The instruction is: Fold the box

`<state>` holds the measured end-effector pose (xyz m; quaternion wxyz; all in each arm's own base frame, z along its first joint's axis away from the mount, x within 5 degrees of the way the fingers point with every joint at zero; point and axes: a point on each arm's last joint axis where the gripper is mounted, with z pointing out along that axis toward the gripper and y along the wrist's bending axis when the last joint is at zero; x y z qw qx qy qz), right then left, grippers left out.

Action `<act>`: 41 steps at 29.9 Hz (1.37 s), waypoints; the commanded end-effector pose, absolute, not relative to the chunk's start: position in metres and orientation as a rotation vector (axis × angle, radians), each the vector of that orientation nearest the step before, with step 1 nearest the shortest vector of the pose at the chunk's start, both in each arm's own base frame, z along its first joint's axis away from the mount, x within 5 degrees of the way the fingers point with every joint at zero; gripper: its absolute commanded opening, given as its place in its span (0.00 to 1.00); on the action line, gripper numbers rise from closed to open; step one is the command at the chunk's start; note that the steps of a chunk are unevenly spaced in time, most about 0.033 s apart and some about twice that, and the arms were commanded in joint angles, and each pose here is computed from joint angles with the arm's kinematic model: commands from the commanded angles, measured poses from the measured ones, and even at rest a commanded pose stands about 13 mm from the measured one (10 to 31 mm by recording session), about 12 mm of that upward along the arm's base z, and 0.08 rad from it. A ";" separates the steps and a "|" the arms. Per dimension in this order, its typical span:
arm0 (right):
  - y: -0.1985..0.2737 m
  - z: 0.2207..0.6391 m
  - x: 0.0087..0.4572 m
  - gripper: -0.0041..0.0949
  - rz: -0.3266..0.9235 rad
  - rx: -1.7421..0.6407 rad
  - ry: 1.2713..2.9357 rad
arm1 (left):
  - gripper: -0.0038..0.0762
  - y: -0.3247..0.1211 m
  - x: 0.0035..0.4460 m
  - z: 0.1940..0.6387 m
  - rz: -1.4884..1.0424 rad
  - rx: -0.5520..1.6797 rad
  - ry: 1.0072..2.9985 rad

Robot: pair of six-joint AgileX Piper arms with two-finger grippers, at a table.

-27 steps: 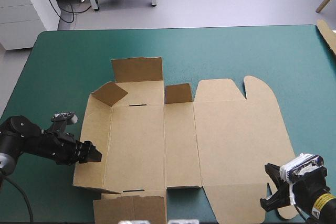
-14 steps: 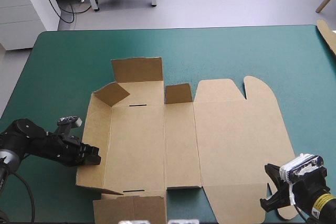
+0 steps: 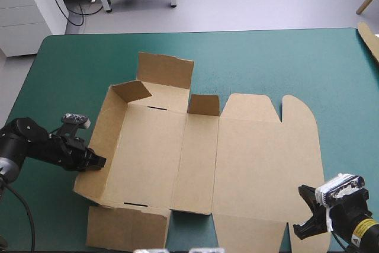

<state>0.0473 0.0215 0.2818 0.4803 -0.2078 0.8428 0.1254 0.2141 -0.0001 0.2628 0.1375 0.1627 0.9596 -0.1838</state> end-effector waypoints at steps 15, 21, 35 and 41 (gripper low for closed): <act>0.023 0.294 0.050 0.02 0.321 -0.500 1.973 | 0.04 -0.066 0.254 0.372 0.249 1.125 2.096; 0.023 0.294 0.050 0.02 0.323 -0.500 1.973 | 0.04 -0.097 0.254 0.383 0.354 1.239 1.851; 0.025 0.294 0.049 0.02 0.351 -0.493 1.980 | 0.04 -0.172 0.237 0.376 0.375 1.484 1.554; 0.025 0.294 0.049 0.02 0.353 -0.493 1.981 | 0.04 -0.198 0.220 0.366 0.568 1.497 1.412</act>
